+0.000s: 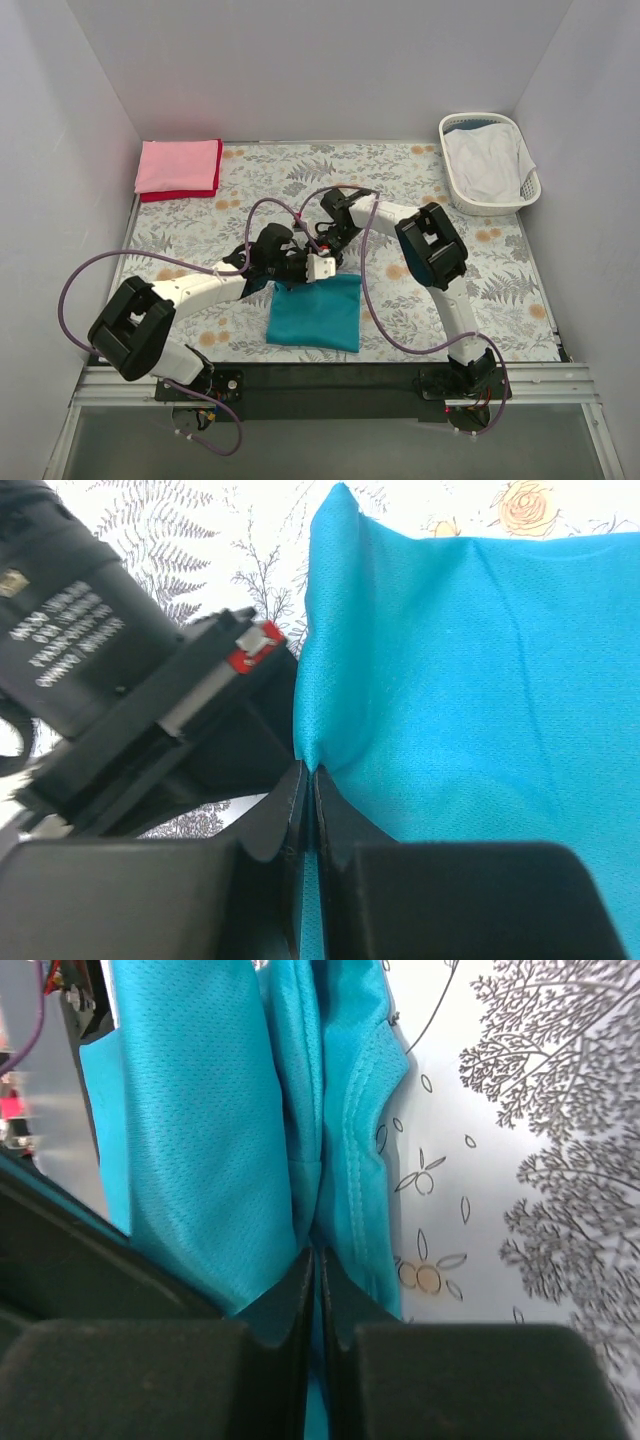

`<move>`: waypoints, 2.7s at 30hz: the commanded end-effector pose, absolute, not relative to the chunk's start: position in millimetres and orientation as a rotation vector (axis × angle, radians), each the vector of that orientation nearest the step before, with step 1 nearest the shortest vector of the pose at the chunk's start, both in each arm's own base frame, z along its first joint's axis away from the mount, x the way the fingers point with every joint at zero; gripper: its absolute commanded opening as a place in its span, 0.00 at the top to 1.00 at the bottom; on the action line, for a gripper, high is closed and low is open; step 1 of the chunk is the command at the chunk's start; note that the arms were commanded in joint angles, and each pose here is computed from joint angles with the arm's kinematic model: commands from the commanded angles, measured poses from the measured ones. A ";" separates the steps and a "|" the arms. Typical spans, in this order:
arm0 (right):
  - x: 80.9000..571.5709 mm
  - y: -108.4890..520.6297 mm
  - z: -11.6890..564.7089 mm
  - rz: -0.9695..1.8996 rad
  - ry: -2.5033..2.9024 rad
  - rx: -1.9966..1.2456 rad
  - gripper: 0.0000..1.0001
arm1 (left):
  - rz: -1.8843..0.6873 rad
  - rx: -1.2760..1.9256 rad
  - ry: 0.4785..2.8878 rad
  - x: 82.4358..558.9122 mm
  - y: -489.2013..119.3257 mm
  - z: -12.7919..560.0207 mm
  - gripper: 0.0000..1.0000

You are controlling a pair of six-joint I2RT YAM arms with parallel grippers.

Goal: Fold and stack the t-shirts
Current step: Fold the tshirt

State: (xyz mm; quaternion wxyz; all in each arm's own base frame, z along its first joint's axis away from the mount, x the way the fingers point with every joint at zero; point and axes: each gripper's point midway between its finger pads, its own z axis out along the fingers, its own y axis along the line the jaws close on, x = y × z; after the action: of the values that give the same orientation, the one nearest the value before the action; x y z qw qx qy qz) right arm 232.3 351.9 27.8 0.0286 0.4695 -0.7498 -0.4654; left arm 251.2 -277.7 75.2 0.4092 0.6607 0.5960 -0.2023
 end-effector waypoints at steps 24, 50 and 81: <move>343.8 250.3 158.4 -1.584 -2.826 1.334 0.66 | -0.474 1.413 1.474 321.4 -284.2 131.4 0.68; 282.1 270.3 18.7 -1.551 -2.636 0.902 0.99 | -1.475 0.242 2.409 278.2 -226.9 54.1 0.60; 257.0 298.2 100.8 -1.958 -2.504 0.686 0.02 | -1.715 -0.063 2.460 266.4 -277.8 93.4 0.12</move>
State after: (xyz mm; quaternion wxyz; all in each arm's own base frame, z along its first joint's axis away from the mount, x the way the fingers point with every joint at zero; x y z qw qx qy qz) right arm 251.0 294.2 106.9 -0.0624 0.2270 -0.7766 -0.5844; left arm 251.8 -284.0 102.3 0.0794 0.0327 0.8130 -0.5759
